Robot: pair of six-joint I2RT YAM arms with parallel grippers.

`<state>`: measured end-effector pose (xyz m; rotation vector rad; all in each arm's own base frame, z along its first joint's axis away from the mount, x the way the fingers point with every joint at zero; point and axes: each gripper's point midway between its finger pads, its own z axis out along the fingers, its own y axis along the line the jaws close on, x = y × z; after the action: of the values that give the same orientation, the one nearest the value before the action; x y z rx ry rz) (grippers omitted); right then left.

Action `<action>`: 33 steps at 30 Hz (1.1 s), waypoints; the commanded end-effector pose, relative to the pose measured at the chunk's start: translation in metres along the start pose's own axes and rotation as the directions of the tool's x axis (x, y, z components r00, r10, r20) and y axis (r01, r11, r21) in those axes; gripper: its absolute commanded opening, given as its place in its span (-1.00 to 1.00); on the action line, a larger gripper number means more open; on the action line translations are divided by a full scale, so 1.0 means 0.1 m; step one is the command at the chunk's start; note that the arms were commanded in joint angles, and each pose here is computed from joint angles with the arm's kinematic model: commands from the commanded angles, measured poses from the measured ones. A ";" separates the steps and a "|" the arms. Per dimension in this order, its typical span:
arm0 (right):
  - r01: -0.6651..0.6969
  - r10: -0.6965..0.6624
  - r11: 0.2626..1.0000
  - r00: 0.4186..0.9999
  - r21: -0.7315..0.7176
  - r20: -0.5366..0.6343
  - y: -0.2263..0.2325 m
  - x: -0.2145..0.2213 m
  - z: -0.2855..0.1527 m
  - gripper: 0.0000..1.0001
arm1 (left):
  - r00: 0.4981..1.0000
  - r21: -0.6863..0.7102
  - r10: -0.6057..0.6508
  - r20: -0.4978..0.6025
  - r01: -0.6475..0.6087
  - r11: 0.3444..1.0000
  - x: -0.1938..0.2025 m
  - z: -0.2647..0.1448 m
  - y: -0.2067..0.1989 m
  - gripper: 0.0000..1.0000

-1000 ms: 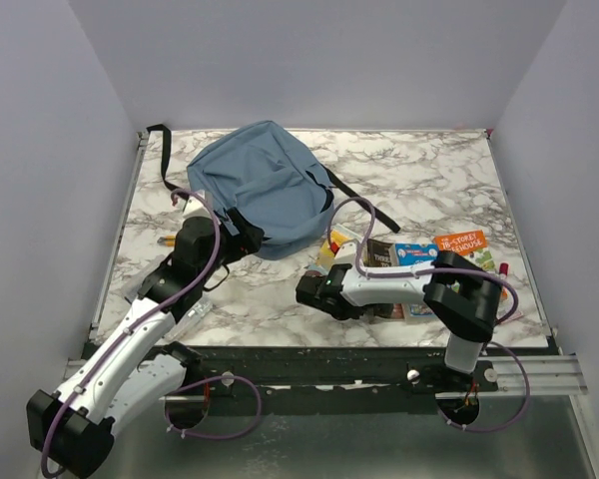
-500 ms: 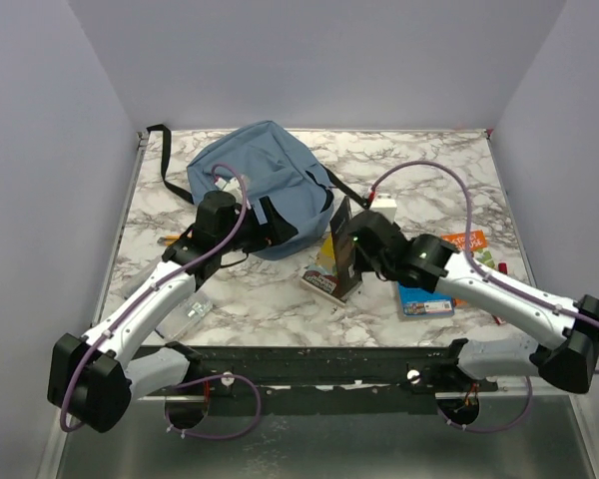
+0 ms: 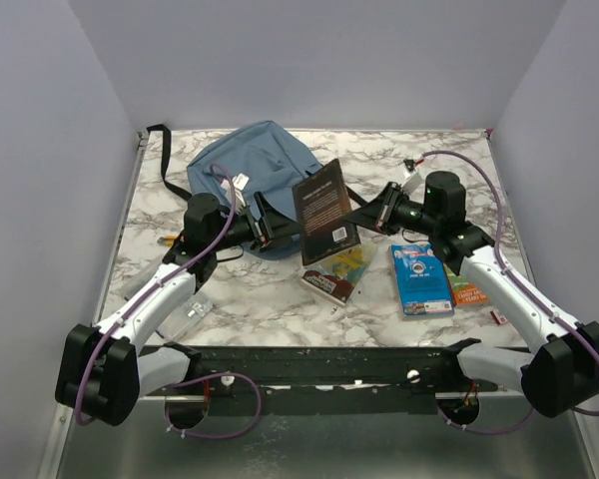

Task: Pack the student bag
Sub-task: Pick up the book from the center of the board.

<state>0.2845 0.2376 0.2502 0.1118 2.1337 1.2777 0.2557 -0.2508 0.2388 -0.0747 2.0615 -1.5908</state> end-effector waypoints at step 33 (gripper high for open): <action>-0.231 0.129 0.793 0.968 -0.563 -0.215 0.80 0.20 -0.22 -0.67 | 0.993 0.596 -0.113 0.027 0.075 0.799 -0.22 -0.47 -0.93 -0.63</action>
<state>0.2373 0.2723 0.3083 -0.0189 1.8322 2.1053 0.2521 -0.2376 0.3118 -0.1181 1.6254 -2.1472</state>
